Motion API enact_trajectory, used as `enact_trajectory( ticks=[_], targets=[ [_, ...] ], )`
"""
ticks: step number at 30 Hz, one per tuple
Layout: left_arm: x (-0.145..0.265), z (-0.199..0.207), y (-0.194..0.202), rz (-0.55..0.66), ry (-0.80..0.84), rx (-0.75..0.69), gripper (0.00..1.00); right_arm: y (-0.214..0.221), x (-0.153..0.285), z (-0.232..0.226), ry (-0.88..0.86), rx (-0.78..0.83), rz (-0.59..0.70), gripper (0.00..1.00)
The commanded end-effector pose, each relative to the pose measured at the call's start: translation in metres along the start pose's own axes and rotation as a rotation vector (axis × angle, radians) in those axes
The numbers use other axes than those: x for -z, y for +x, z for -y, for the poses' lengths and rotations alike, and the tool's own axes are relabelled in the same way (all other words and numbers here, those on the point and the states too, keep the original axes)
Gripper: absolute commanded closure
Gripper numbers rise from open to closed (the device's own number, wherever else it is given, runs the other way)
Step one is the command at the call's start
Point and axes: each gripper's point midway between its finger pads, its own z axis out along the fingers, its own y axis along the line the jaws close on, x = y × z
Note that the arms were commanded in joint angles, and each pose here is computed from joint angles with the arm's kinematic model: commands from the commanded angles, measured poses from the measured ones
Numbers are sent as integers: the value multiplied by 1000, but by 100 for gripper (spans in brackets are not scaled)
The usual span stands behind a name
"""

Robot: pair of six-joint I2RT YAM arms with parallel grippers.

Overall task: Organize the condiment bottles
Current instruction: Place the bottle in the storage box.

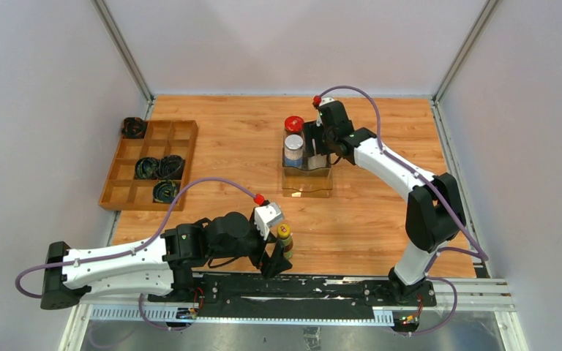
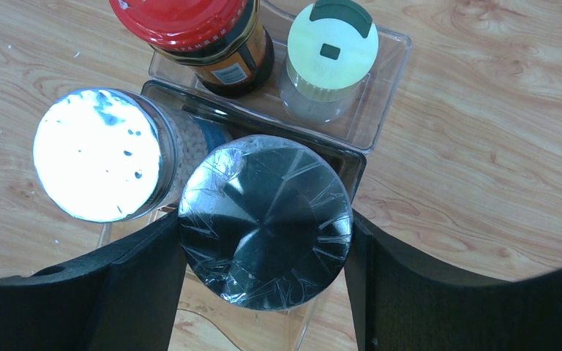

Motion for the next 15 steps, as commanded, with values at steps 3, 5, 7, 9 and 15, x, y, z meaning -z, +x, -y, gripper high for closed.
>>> enact_trajectory(
  ticks=[3, 5, 7, 9, 15],
  targets=[
    [-1, 1, -3, 17, 11, 7, 0, -2, -1, -5, -5, 6, 43, 42],
    [-1, 1, -3, 17, 11, 9, 0, 0, -1, -5, -9, 4, 42, 42],
    [0, 1, -3, 19, 11, 12, 0, 3, -1, -5, -9, 1, 37, 42],
    [1, 1, -3, 20, 12, 15, 0, 4, 0, -5, -10, -4, 35, 39],
    [3, 5, -3, 18, 33, 25, 0, 5, 7, -3, 0, -13, 36, 27]
  ],
)
